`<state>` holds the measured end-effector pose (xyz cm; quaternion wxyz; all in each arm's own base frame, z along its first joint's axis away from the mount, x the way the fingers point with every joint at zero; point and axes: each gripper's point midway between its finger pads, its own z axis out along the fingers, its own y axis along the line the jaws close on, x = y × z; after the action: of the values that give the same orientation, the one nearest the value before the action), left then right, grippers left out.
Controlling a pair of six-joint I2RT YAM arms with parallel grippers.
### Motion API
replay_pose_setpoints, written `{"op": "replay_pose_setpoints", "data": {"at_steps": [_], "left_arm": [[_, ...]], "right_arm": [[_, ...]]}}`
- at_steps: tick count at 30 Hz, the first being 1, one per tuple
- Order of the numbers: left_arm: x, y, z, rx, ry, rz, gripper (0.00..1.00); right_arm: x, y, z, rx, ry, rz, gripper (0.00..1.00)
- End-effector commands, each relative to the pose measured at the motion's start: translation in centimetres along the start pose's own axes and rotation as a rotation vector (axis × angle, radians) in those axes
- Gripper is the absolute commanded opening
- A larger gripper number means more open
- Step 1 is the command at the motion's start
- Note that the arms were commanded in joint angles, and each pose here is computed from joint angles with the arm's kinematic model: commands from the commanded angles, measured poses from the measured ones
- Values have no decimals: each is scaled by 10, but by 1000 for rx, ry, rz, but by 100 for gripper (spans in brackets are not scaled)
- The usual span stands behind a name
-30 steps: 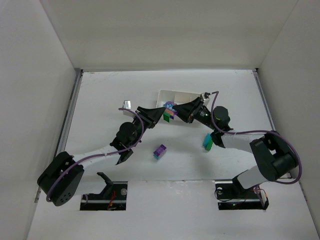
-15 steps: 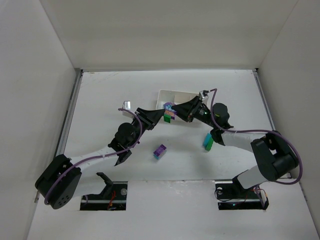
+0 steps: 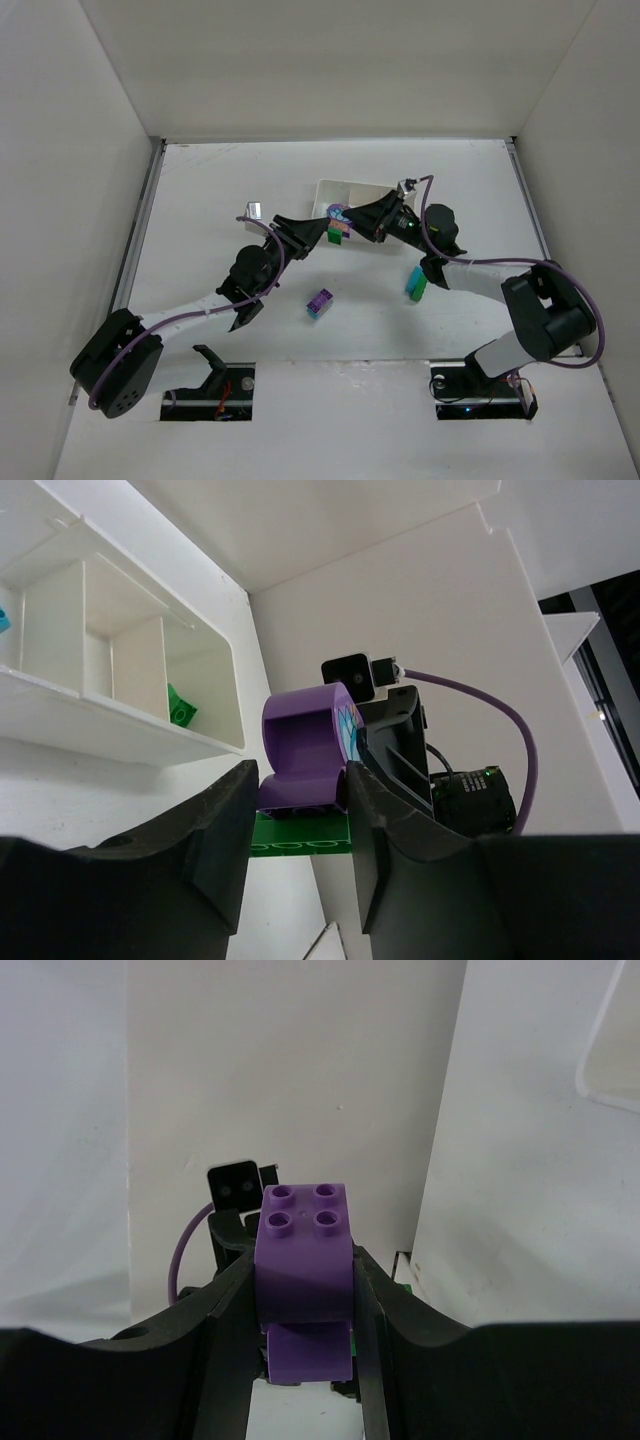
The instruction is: Sort the legos into containers by color
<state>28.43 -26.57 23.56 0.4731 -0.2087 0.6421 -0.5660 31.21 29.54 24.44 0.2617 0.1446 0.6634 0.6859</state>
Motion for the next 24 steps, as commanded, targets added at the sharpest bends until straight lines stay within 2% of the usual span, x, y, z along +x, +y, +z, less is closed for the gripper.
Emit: {"op": "replay_pose_setpoints", "data": {"at_steps": [1,8,20,24], "left_arm": [[5,-41,1,135,50,-15,38],[7,-39,2,133,58,-25,42],[3,-59,-2,221,47,-44,14],[10,-67,-11,259,84,-46,10]], "right_arm": [[-9,20,9,-67,-38,-38,27],[-8,20,10,-72,-36,-32,27],[-4,12,11,-73,-25,-6,27],[-15,13,4,-77,-36,-19,27]]}}
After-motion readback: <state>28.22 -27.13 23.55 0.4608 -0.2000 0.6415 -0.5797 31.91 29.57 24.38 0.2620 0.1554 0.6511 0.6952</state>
